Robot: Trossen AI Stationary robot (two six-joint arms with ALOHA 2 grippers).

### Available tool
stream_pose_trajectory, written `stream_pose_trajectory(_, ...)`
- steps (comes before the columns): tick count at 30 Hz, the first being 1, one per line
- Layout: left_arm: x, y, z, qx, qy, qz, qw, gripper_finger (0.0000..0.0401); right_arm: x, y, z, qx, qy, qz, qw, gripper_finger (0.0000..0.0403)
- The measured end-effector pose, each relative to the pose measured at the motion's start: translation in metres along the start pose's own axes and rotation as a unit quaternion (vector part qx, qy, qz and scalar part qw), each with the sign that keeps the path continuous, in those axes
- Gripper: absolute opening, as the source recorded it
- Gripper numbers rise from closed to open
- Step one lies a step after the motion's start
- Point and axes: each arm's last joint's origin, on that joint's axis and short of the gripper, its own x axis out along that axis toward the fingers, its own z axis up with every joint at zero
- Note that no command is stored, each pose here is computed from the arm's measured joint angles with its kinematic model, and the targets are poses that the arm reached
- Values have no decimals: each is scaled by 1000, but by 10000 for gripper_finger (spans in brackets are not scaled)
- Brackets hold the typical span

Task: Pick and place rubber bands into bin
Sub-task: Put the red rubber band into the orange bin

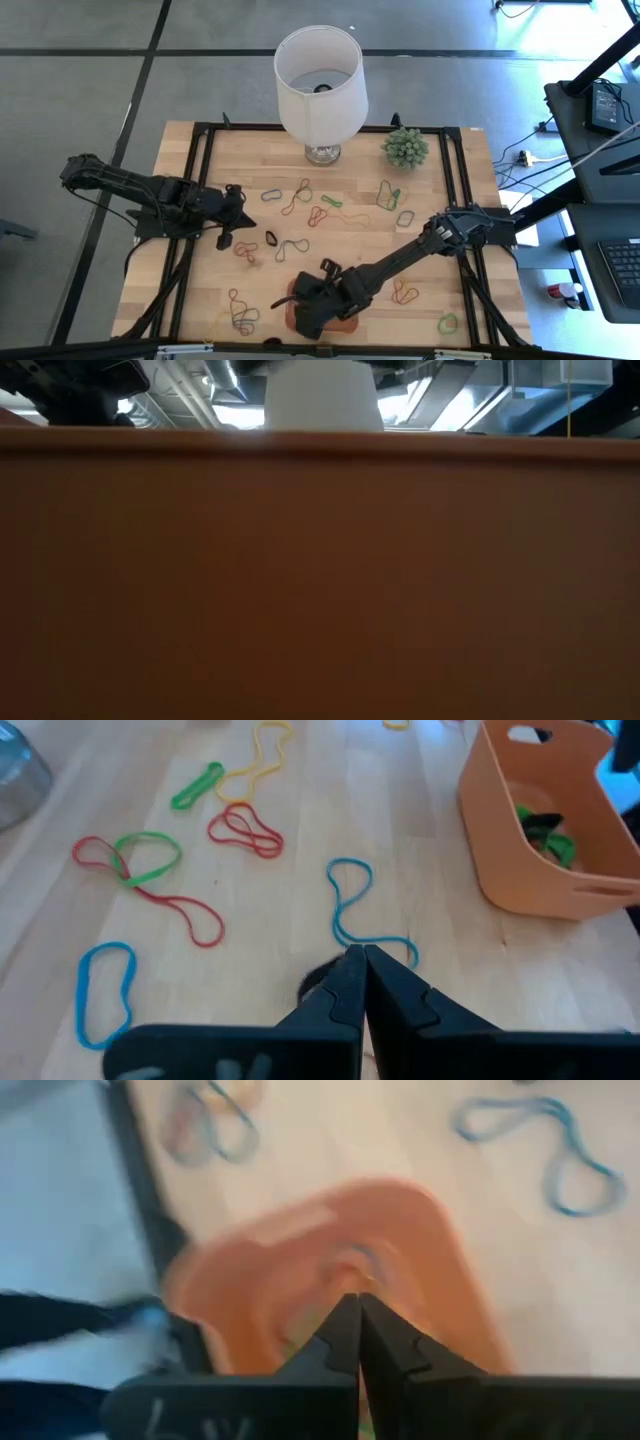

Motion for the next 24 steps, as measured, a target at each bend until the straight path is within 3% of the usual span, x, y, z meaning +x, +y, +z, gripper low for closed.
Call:
stream_pose_trajectory(8,11,1,5,-5,-7,18,1000,2,-43,-36,-6,-68,47,-120,989,2)
stream_pose_trajectory(12,23,0,12,-9,-22,18,1000,2,-65,-62,-16,-84,57,-145,984,2)
stream_pose_trajectory(17,37,-1,26,-8,-35,30,999,2,-78,-100,-42,-63,18,-106,992,2)
stream_pose_trajectory(24,49,0,69,-8,-13,95,995,2,-77,-153,-91,-30,-55,10,998,2)
